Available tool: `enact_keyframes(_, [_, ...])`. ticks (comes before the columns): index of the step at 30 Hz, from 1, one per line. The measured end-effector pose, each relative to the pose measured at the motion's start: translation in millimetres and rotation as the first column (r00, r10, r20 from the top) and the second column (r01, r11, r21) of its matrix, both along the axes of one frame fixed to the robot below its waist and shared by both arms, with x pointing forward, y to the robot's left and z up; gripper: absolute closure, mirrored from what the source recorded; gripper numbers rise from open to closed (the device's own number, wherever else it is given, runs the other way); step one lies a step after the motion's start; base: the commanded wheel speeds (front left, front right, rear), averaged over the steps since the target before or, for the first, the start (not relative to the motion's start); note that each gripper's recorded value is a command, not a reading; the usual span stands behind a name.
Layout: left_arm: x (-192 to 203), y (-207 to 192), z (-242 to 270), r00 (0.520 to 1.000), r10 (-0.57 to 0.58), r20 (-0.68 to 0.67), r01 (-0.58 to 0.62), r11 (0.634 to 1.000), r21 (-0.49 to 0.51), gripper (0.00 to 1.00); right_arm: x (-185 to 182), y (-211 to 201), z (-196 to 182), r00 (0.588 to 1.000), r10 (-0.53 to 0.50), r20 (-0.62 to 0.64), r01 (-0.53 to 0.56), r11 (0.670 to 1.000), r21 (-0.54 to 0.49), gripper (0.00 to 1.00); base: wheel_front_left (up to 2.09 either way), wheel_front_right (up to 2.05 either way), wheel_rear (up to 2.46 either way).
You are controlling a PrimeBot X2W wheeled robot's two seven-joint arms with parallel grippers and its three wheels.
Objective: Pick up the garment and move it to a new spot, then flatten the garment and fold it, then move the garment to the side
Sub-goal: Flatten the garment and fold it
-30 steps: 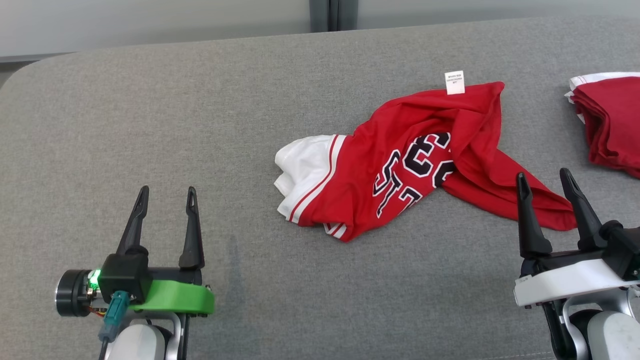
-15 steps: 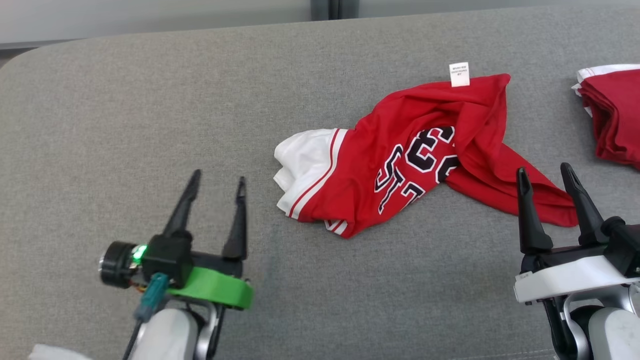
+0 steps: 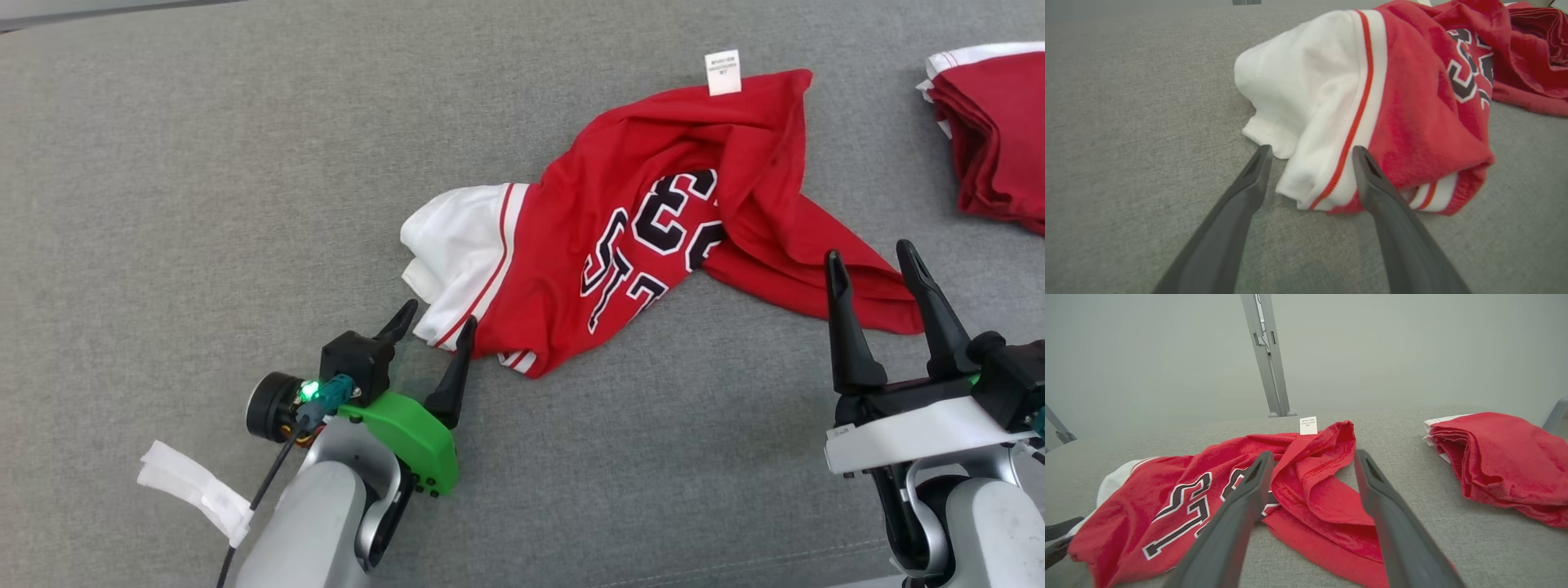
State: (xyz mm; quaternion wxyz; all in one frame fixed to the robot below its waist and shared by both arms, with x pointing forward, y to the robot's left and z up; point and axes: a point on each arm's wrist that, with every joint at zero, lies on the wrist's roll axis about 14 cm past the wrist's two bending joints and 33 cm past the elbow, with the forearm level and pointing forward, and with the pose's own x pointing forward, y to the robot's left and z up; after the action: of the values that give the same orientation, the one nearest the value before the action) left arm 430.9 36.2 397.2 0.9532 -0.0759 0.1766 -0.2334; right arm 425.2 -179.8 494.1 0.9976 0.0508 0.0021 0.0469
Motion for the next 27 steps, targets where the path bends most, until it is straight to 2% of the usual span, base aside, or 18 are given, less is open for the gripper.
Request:
enact_keyframes(1, [0.4, -1.2, -6.1, 1.000, -0.002, -0.025, 0.002, 1.000, -0.006, 0.00, -0.9, -2.4, -2.8, 1.000, -0.007, -0.009, 0.007, 1.000, -0.001, 0.00, 0.00, 0.00, 0.00])
enact_keyframes(3, [-0.5, -5.2, -15.4, 0.998, -0.019, -0.059, 0.018, 1.000, -0.011, 1.00, -2.3, -6.4, -5.7, 1.000, -0.019, -0.015, 0.019, 1.000, -0.003, 0.00, 0.00, 0.00, 0.00])
enact_keyframes(7, [4.1, -13.1, -13.0, 0.998, -0.044, -0.036, 0.043, 0.999, -0.033, 1.00, -4.2, -13.2, -7.3, 0.999, -0.041, -0.016, 0.041, 0.999, 0.001, 0.00, 0.00, 0.00, 0.00])
enact_keyframes(13, [20.3, -5.6, 39.6, 0.982, -0.035, 0.187, 0.041, 0.999, -0.029, 1.00, -7.6, -18.6, -2.8, 0.998, -0.060, -0.004, 0.060, 0.998, 0.003, 0.00, 0.00, 0.00, 0.00])
enact_keyframes(19, [15.3, 1.9, 114.5, 0.918, -0.033, 0.396, 0.040, 0.999, -0.011, 1.00, -9.5, -14.9, 4.5, 0.998, -0.053, 0.014, 0.053, 0.998, 0.016, 0.00, 0.00, 0.00, 0.00])
enact_keyframes(27, [-13.3, 13.9, 200.2, 0.823, -0.027, 0.567, 0.024, 1.000, 0.013, 1.00, -16.6, -7.5, 12.2, 0.999, -0.039, 0.026, 0.038, 0.999, 0.038, 0.00, 0.00, 0.00, 0.00])
